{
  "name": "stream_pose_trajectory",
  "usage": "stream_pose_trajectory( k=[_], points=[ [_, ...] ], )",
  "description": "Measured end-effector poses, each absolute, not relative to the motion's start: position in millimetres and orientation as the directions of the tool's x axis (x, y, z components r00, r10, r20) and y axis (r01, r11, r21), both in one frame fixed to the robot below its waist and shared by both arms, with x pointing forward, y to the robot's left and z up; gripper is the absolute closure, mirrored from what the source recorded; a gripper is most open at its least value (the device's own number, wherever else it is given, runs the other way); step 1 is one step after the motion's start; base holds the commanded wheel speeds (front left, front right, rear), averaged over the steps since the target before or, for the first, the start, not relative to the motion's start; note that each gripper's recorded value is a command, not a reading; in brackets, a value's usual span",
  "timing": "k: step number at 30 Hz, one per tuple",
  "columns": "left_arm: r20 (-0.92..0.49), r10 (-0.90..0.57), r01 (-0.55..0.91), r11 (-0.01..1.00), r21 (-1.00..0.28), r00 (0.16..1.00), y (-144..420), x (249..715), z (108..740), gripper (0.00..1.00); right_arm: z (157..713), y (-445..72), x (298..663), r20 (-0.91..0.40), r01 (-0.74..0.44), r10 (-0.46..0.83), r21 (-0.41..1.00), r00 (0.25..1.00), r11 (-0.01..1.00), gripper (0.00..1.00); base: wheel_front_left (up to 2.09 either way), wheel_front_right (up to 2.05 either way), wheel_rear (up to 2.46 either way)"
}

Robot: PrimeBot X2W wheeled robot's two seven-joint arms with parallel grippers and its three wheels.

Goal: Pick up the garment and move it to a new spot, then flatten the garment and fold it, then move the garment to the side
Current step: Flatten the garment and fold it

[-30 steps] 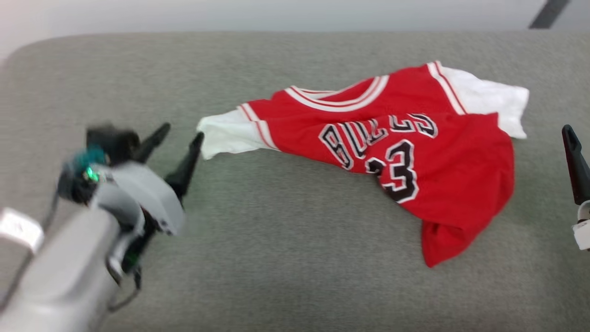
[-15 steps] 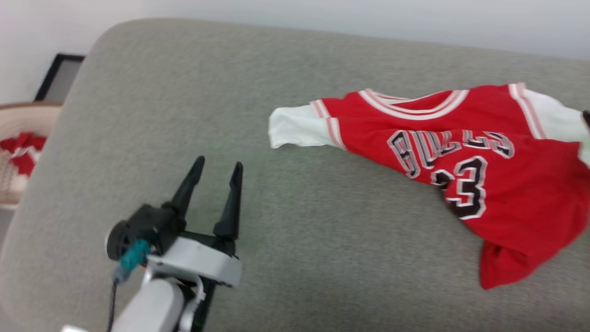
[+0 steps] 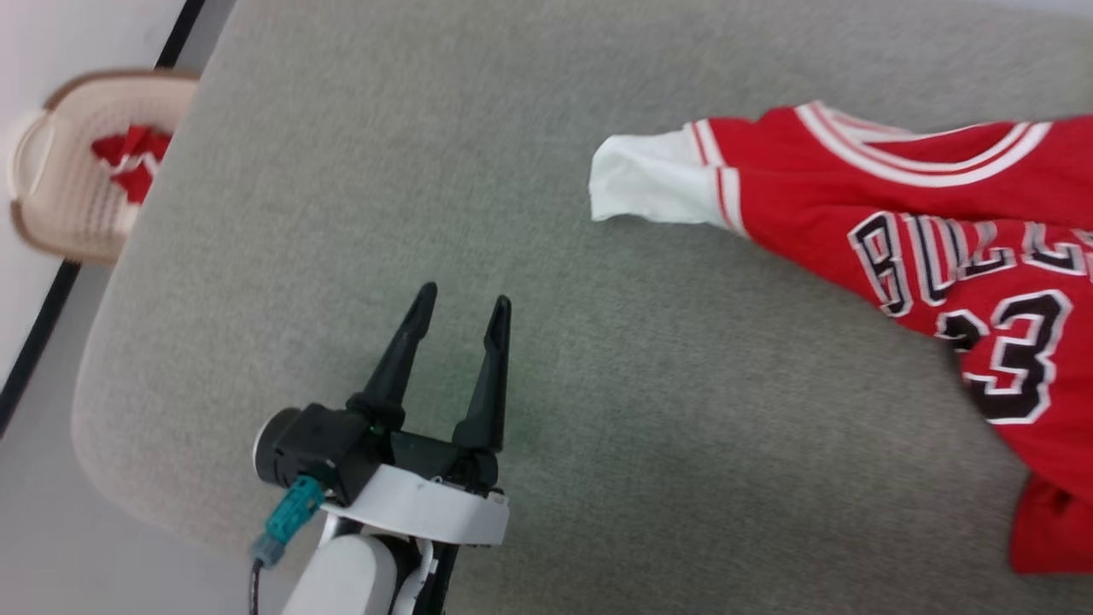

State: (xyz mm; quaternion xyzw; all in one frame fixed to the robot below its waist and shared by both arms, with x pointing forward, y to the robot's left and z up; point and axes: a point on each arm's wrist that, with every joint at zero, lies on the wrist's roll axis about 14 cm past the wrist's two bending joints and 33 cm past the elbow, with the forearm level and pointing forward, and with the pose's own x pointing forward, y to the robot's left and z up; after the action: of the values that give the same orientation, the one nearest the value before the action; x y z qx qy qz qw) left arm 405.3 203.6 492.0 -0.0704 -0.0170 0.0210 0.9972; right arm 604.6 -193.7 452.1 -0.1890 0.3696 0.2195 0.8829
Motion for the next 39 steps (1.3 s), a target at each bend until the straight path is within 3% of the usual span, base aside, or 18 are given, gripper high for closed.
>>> stream_pose_trajectory(
  k=[9, 10, 11, 20, 26, 33, 39],
  points=[
    [-0.006, 0.047, -0.047, 0.995, -0.091, 0.999, 208.8, 410.5, 476.0, 0.00, 391.6, -180.6, 617.5, -0.825, -0.546, 0.253, -0.080, 0.506, 0.834, 0.00, 0.00, 0.00, 0.00],
    [-0.007, 0.050, -0.051, 0.995, -0.090, 0.999, 210.1, 410.8, 475.6, 0.00, 389.9, -179.7, 619.8, -0.825, -0.546, 0.255, -0.075, 0.504, 0.834, 0.65, 0.00, 0.00, 0.00],
    [-0.011, 0.051, -0.052, 0.995, -0.086, 0.999, 211.4, 411.0, 474.3, 0.00, 387.6, -178.0, 621.3, -0.826, -0.547, 0.261, -0.068, 0.500, 0.834, 0.98, 0.00, 0.00, 0.00],
    [0.039, -0.093, 0.092, 0.995, 0.029, 0.995, 202.7, 452.5, 489.5, 0.00, 384.7, -167.1, 624.9, -0.820, -0.569, 0.298, -0.041, 0.489, 0.821, 1.00, 0.00, 0.00, 0.00],
    [-0.167, -0.306, 0.320, 0.945, 0.065, 0.937, 178.4, 515.9, 485.6, 0.00, 386.2, -166.5, 630.1, -0.816, -0.576, 0.304, -0.043, 0.492, 0.816, 1.00, 0.00, 0.00, 0.00],
    [-0.441, -0.420, 0.444, 0.894, -0.053, 0.793, 158.8, 563.9, 475.1, 0.00, 384.1, -166.9, 636.4, -0.814, -0.585, 0.307, -0.048, 0.492, 0.809, 1.00, 0.00, 0.00, 0.00],
    [-0.689, -0.429, 0.451, 0.877, -0.165, 0.583, 149.6, 569.1, 437.7, 0.00, 378.6, -166.8, 644.0, -0.810, -0.588, 0.312, -0.049, 0.496, 0.807, 1.00, 0.00, 0.00, 0.00]
  ],
)
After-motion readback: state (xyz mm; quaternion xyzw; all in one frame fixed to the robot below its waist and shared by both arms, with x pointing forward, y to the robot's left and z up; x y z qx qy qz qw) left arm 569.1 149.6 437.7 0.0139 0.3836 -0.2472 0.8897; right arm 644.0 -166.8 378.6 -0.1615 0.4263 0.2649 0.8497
